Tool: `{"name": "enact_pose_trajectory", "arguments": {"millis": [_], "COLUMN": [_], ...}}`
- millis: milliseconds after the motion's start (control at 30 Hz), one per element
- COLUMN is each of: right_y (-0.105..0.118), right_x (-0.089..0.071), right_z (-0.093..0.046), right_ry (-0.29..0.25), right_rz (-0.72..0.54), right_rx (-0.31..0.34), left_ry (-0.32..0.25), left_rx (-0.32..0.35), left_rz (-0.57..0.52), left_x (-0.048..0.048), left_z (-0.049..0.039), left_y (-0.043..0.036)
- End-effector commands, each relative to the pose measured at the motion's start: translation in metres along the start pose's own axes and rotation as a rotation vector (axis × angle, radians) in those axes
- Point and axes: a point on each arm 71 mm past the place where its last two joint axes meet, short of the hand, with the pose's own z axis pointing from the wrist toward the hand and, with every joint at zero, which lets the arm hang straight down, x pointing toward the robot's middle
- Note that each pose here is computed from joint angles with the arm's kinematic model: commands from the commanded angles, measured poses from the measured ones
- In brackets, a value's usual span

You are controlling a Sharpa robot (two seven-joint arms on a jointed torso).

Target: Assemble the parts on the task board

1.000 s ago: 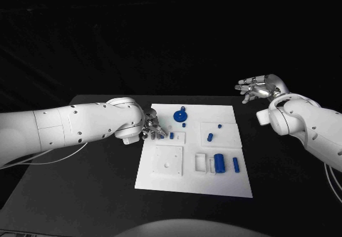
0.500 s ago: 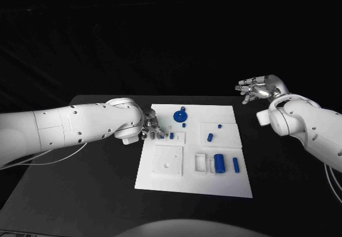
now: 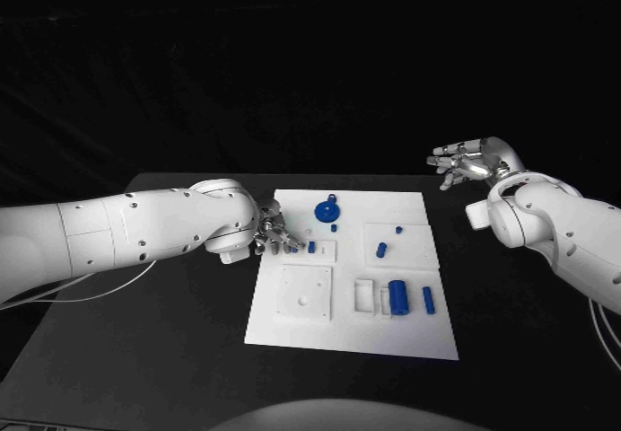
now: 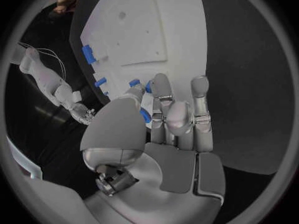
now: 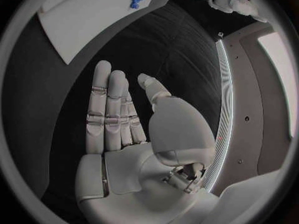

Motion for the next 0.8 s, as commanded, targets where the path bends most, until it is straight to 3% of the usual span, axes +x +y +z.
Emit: {"name": "enact_pose_trajectory", "arguments": {"millis": [33, 467, 800], "right_y": [-0.0001, -0.0028, -0.0034], "right_x": [0.0018, 0.0019, 0.0021], "right_z": [-0.0003, -0.0006, -0.0006], "right_ry": [0.016, 0.022, 0.024], "right_rz": [-0.005, -0.007, -0.007], "right_rx": [-0.008, 0.000, 0.001], "left_ry": [0.018, 0.034, 0.038], "left_rx": [0.004, -0.007, -0.001], "left_rz": [-0.018, -0.055, -0.067], "left_x": [0.0025, 0.0020, 0.0003], "left_z": [-0.0002, -0.0029, -0.0042], "left_y": [0.0005, 0.0066, 0.0062]}}
